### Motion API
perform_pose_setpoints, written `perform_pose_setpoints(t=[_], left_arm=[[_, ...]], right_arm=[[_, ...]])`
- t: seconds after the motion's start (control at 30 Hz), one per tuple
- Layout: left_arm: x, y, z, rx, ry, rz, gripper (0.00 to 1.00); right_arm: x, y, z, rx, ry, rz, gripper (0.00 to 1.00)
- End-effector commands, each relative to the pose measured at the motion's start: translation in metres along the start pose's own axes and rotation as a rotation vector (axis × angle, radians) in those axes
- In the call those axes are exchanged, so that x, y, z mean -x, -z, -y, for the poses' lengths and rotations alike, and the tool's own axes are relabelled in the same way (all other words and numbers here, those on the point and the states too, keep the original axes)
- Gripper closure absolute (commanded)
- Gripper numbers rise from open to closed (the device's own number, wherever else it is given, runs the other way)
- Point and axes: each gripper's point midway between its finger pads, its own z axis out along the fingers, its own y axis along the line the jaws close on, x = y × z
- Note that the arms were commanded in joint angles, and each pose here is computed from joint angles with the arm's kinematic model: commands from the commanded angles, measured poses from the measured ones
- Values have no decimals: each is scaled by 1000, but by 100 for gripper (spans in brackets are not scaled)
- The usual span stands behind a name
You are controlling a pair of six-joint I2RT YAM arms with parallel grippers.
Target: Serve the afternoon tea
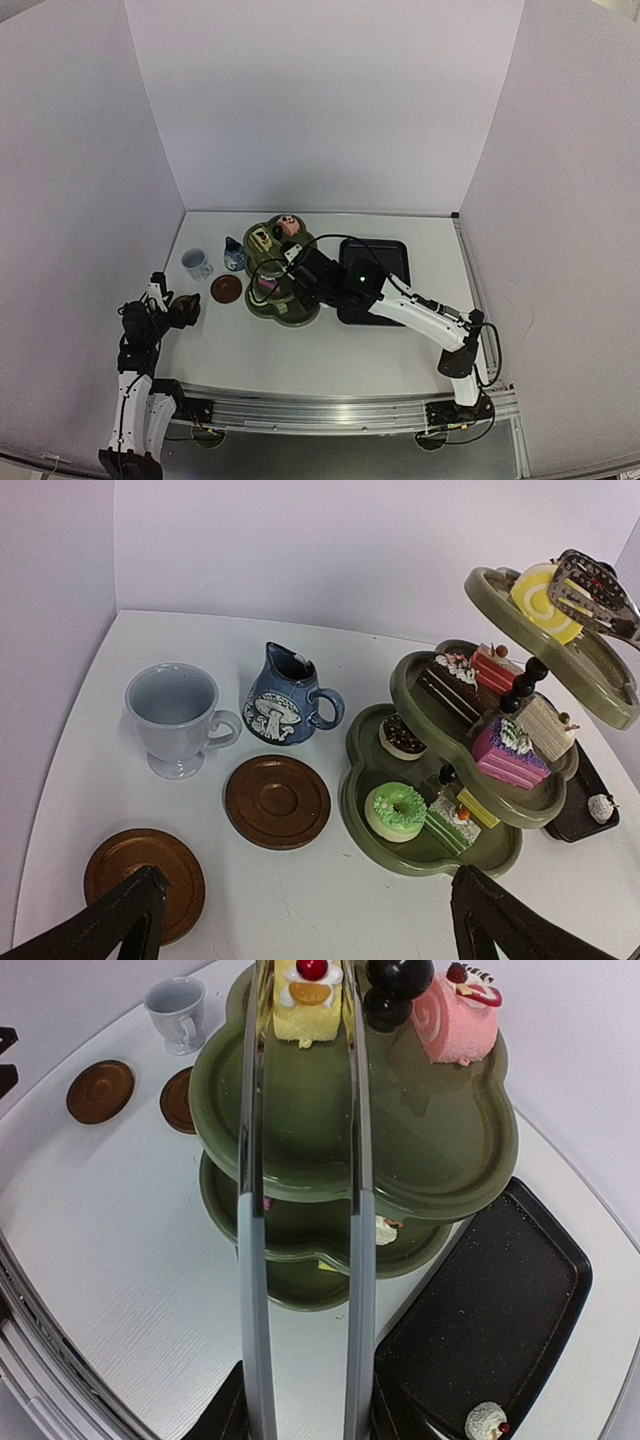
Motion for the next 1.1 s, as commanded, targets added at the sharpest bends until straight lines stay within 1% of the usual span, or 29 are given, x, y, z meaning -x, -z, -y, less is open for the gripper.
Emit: perform_pose_setpoints(t=[0.0,0.33,0.53,1.07], left_arm=[[11,4,5,-18,-10,23,0],[12,4,5,-17,-10,28,0],[12,4,5,-18,-8,28,0],[10,3,5,-17,-5,22,0]], right_arm=[[36,28,11,-8,-47,124,66],[40,32,11,5,-47,136,66],[52,48,9,47,-61,175,66],[72,84,32,10,-79,271,68]])
